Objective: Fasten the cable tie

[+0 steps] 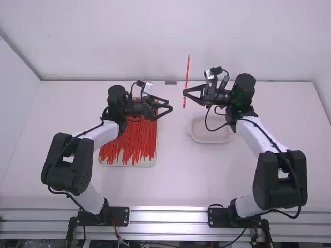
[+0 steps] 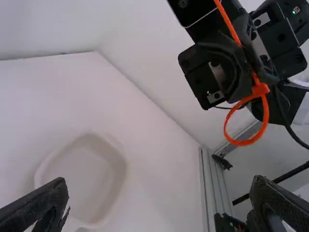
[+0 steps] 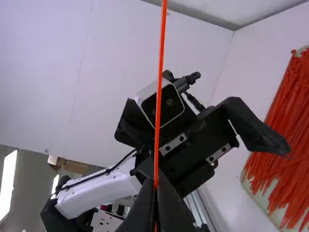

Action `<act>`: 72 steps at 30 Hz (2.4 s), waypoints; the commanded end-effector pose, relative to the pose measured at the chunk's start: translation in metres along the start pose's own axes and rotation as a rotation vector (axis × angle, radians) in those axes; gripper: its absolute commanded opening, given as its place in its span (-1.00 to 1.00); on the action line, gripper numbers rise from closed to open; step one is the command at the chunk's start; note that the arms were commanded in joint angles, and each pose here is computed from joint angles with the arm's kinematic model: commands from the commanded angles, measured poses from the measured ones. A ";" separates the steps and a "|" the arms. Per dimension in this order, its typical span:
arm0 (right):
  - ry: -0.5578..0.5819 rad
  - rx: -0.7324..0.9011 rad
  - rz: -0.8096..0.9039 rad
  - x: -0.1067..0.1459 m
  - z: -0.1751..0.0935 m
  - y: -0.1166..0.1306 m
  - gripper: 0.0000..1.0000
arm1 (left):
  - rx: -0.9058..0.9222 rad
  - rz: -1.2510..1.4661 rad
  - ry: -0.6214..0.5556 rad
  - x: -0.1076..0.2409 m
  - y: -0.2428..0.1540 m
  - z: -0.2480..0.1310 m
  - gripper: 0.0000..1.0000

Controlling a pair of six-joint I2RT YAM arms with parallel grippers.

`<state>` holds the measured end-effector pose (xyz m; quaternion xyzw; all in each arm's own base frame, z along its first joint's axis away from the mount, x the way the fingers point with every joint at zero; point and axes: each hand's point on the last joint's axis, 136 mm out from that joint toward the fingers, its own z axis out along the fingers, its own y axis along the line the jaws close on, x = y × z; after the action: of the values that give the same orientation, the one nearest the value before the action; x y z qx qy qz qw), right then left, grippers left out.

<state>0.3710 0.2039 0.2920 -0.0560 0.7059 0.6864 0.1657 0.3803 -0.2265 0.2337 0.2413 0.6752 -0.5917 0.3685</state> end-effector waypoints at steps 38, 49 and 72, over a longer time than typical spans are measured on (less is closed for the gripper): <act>-0.132 1.027 0.016 0.031 -0.105 -0.189 -1.00 | -0.283 -0.236 0.078 0.044 0.068 -0.039 0.98; -0.170 1.110 -0.004 0.043 -0.115 -0.218 -1.00 | -0.290 -0.236 0.080 0.045 0.069 -0.040 0.98; -0.191 1.160 -0.013 0.050 -0.125 -0.232 -0.45 | -0.331 -0.275 0.089 0.052 0.076 -0.043 0.98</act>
<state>0.3769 0.0789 0.0556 0.0980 0.9477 0.1951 0.2328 0.3910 -0.1799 0.1415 0.1011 0.8094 -0.5085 0.2759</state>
